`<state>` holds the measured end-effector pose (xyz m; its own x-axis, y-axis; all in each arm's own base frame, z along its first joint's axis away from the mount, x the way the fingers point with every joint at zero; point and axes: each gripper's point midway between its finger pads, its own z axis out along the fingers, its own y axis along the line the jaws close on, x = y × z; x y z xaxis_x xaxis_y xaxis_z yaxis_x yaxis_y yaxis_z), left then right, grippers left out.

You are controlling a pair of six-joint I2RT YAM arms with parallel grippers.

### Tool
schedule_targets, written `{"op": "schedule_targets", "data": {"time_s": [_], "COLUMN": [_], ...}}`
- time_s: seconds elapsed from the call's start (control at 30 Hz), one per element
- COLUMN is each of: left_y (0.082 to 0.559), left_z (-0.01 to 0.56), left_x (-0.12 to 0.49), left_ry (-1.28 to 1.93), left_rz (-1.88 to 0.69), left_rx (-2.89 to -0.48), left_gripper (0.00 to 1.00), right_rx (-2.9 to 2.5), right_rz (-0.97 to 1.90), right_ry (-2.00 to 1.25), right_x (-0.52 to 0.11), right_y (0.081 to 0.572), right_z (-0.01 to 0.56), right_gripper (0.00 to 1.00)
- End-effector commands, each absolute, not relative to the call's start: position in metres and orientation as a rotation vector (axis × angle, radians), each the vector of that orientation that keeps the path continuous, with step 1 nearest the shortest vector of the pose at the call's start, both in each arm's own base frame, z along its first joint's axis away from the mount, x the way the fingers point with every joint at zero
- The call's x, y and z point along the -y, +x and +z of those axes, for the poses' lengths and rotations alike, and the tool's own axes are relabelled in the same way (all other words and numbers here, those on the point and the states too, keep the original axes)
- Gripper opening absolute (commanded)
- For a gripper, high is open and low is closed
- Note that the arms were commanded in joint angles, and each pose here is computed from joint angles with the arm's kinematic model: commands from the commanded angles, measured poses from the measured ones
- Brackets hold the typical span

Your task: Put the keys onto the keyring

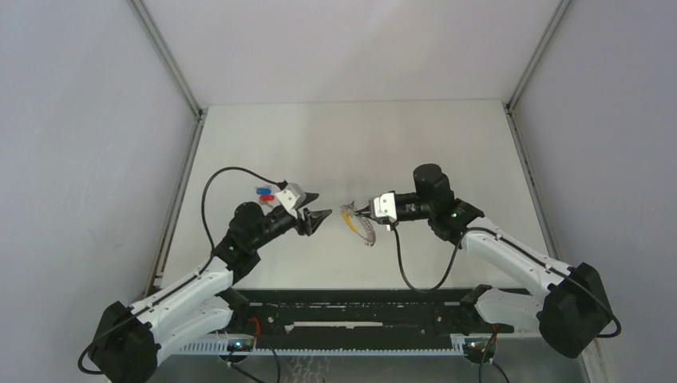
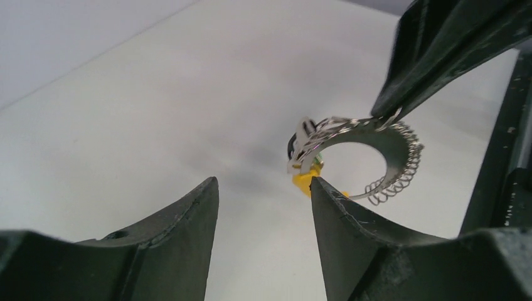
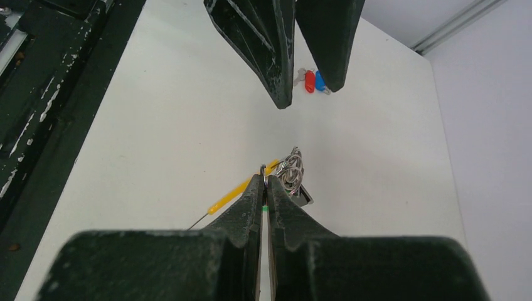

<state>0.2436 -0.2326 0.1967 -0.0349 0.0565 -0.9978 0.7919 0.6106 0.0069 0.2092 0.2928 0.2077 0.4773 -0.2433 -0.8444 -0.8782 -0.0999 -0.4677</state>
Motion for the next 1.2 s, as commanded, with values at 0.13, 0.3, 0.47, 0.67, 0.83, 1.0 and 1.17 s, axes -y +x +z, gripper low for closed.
{"op": "schedule_targets", "data": {"time_s": [0.13,0.3,0.47,0.67,0.83,1.0,1.17], "left_y": [0.219,0.242,0.274,0.301,0.318,0.336,0.341], "left_z": [0.238,0.232,0.219,0.193,0.168,0.147,0.126], "left_x": [0.248,0.234,0.215,0.180,0.127,0.062,0.034], "left_ry": [0.818,0.700,0.551,0.258,-0.041,-0.353,-0.481], "left_rz": [-0.820,-0.723,-0.611,-0.449,-0.241,-0.071,0.036], "left_rx": [-1.275,-1.364,-1.525,-1.781,-1.974,-2.045,-2.099], "left_gripper": [0.61,0.61,0.61,0.61,0.61,0.61,0.61], "right_rx": [-0.876,-0.881,-1.003,-1.138,-1.180,-1.171,-1.143], "right_rz": [0.739,0.777,0.740,0.713,0.708,0.725,0.734], "right_ry": [-1.588,-1.565,-1.514,-1.461,-1.433,-1.428,-1.424], "right_x": [-0.302,-0.301,-0.296,-0.294,-0.291,-0.290,-0.290], "right_y": [0.210,0.209,0.226,0.237,0.237,0.233,0.228], "right_z": [0.242,0.247,0.240,0.228,0.216,0.216,0.220], "right_gripper": [0.00,0.00,0.00,0.00,0.00,0.00,0.00]}}
